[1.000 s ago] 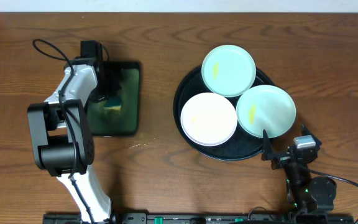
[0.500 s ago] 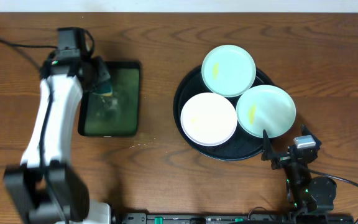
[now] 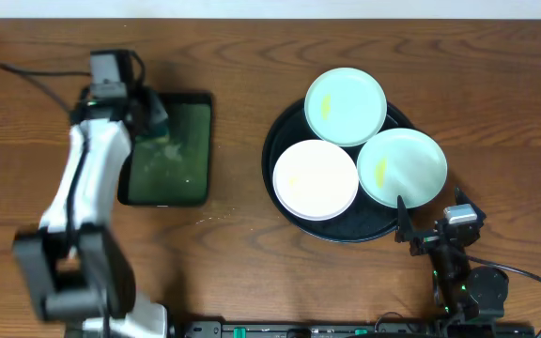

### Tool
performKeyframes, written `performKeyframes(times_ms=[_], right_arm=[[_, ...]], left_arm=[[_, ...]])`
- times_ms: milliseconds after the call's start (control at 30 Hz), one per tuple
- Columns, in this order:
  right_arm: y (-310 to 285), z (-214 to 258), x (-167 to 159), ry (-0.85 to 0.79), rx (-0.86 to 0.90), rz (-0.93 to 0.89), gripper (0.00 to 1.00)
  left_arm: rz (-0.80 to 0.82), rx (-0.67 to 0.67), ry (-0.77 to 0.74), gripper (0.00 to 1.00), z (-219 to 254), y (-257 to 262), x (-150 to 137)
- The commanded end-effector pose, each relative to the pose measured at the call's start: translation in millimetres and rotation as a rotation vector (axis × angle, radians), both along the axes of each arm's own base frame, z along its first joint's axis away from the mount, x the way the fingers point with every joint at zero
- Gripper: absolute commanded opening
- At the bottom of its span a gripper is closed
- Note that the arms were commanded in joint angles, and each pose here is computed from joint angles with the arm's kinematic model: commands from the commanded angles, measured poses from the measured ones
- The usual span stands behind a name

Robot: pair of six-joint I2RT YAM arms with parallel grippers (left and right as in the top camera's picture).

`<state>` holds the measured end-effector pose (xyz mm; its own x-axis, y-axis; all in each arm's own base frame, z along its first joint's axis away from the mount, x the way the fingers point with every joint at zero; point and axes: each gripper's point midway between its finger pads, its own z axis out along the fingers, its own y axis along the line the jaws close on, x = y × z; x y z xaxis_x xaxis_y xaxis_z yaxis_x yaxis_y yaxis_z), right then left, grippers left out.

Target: Clean dirty plates on tray and stack at the side

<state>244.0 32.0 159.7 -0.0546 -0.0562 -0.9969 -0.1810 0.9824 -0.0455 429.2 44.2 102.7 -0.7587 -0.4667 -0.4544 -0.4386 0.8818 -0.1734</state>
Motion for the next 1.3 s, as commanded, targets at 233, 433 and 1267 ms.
performKeyframes(times_ms=[233,433,1267], right_arm=[[1.3,-0.8,-0.3,0.0,-0.009,0.006,0.99],[1.3,-0.8,-0.3,0.0,-0.009,0.006,0.99],[1.3,-0.7,-0.3,0.0,-0.009,0.006,0.99]], left_arm=[[-0.011,-0.052,-0.096,0.07,57.6,-3.6,-0.3],[-0.02,-0.025,-0.225,0.08,113.8,-9.0,-19.6],[-0.038,-0.362,-0.407,0.07,193.9,-74.5,-69.8]])
